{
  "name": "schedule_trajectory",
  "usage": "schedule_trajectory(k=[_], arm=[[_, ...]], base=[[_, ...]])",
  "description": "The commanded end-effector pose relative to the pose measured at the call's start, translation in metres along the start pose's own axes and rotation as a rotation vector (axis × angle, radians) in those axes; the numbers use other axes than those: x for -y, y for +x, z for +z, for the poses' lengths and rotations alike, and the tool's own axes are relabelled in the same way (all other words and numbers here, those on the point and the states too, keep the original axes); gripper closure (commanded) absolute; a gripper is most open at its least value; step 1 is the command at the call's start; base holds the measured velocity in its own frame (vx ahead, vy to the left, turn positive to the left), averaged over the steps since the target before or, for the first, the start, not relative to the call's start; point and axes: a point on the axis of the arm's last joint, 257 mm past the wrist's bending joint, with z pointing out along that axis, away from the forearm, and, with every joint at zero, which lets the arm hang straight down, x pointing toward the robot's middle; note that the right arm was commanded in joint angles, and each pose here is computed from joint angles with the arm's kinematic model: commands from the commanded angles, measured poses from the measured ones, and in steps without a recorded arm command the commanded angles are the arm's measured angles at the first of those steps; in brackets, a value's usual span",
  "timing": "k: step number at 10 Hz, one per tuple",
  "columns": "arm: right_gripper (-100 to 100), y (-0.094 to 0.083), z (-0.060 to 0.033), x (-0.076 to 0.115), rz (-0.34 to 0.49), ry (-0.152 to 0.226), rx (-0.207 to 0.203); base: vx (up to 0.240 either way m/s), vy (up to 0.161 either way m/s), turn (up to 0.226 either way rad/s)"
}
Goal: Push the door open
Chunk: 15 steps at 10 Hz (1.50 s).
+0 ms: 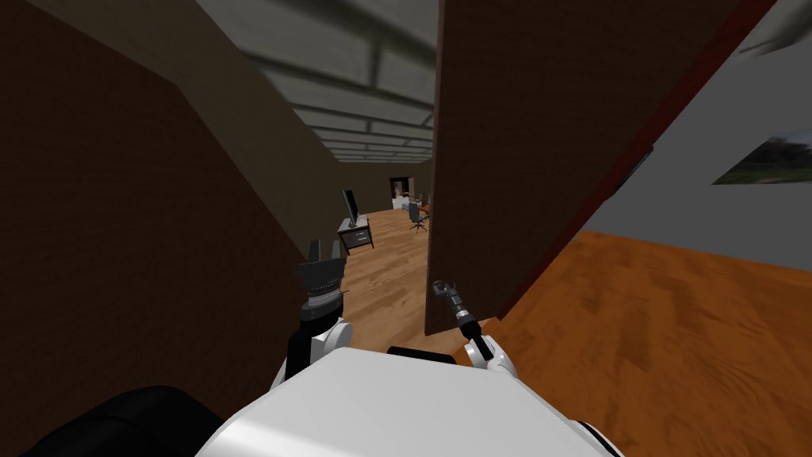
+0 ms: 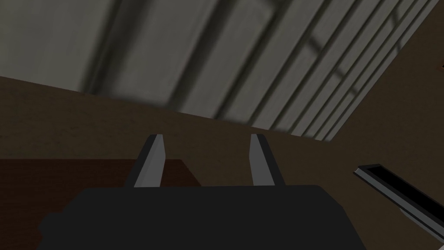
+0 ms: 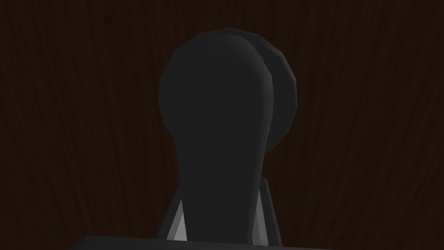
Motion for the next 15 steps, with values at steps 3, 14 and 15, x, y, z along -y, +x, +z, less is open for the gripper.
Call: schedule_trajectory(k=[3,14,15], arm=[[100,-0.026,0.0021,-0.005,-0.009,-0.006,0.074],[100,-0.064,-0.007,0.003,0.003,0.013,0.217],[100,-0.072,-0.0083,0.001,-0.001,0.009,0.234]], base=[[0.155,0.131,-0.054],[0.144,0.107,-0.044],[0.137,0.017,-0.04]])
